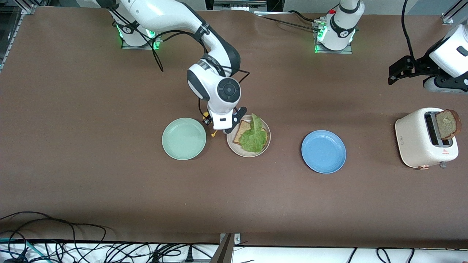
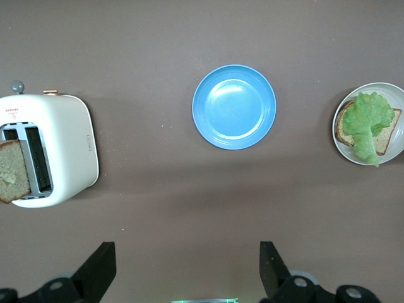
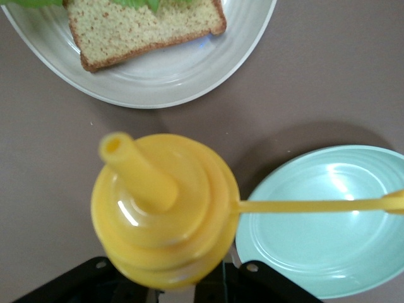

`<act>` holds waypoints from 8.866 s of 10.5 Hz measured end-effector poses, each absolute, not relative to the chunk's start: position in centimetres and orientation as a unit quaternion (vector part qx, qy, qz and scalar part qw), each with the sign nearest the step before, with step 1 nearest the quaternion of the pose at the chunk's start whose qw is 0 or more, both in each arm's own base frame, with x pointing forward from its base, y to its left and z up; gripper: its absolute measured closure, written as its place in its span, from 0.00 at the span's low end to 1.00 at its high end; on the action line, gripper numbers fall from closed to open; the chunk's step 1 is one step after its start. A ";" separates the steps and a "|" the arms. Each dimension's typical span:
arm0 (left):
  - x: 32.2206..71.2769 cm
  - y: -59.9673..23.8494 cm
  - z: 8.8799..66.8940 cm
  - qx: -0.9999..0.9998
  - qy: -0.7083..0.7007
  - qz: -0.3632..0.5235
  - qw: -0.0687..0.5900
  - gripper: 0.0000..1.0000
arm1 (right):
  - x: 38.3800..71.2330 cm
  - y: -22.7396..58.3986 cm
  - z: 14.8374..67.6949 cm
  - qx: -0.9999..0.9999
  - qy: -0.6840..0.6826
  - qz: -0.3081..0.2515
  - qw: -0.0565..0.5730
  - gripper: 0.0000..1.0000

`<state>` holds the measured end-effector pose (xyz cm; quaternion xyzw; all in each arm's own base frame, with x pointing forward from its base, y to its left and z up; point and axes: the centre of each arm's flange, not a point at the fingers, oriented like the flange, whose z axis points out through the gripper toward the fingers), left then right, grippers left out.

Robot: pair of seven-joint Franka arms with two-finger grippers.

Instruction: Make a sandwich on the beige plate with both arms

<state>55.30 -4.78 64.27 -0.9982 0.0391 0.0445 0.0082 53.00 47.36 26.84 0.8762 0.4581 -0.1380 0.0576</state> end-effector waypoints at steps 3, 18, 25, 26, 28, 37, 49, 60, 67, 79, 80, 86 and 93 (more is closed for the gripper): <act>55.3 -4.8 64.3 -0.998 0.039 0.045 0.008 0.00 | 53.9 46.4 27.2 0.871 0.460 -0.174 0.010 0.81; 55.3 -4.8 64.3 -0.998 0.039 0.044 0.008 0.00 | 49.4 50.1 20.2 0.787 0.544 -0.291 0.013 0.81; 55.3 -4.8 64.3 -0.998 0.040 0.044 0.008 0.00 | 50.6 50.2 22.6 0.791 0.546 -0.276 0.013 0.81; 55.3 -4.9 64.3 -0.998 0.040 0.044 0.008 0.00 | 51.6 49.5 24.6 0.798 0.542 -0.263 0.009 0.81; 55.3 -4.9 64.3 -0.998 0.040 0.044 0.008 0.00 | 54.0 47.2 29.6 0.815 0.529 -0.236 -0.007 0.81; 55.3 -5.0 64.3 -0.998 0.041 0.044 0.008 0.00 | 59.4 29.8 44.2 0.858 0.499 -0.112 -0.046 0.81; 55.1 -6.4 64.3 -0.998 0.054 0.044 0.008 0.00 | 58.4 5.5 37.8 0.879 0.471 0.070 -0.007 0.81; 55.0 -7.1 64.3 -0.997 0.061 0.044 0.008 0.00 | 56.6 8.4 26.8 0.889 0.436 0.132 -0.030 0.81; 55.0 -7.1 64.3 -0.997 0.061 0.044 0.008 0.00 | 56.5 8.9 23.2 0.895 0.425 0.131 -0.035 0.81; 55.0 -7.1 64.3 -0.997 0.061 0.044 0.008 0.00 | 57.2 6.7 25.7 0.903 0.409 0.117 -0.054 0.00; 55.0 -7.1 64.3 -0.997 0.061 0.044 0.008 0.00 | 57.2 6.4 26.6 0.905 0.406 0.112 -0.062 0.00; 55.0 -7.1 64.3 -0.997 0.061 0.044 0.008 0.00 | 56.0 5.1 34.0 0.935 0.329 0.094 -0.096 0.00; 56.0 -2.2 62.5 -0.997 0.019 0.067 0.028 0.00 | 54.6 5.7 42.1 0.987 0.140 0.018 -0.070 0.00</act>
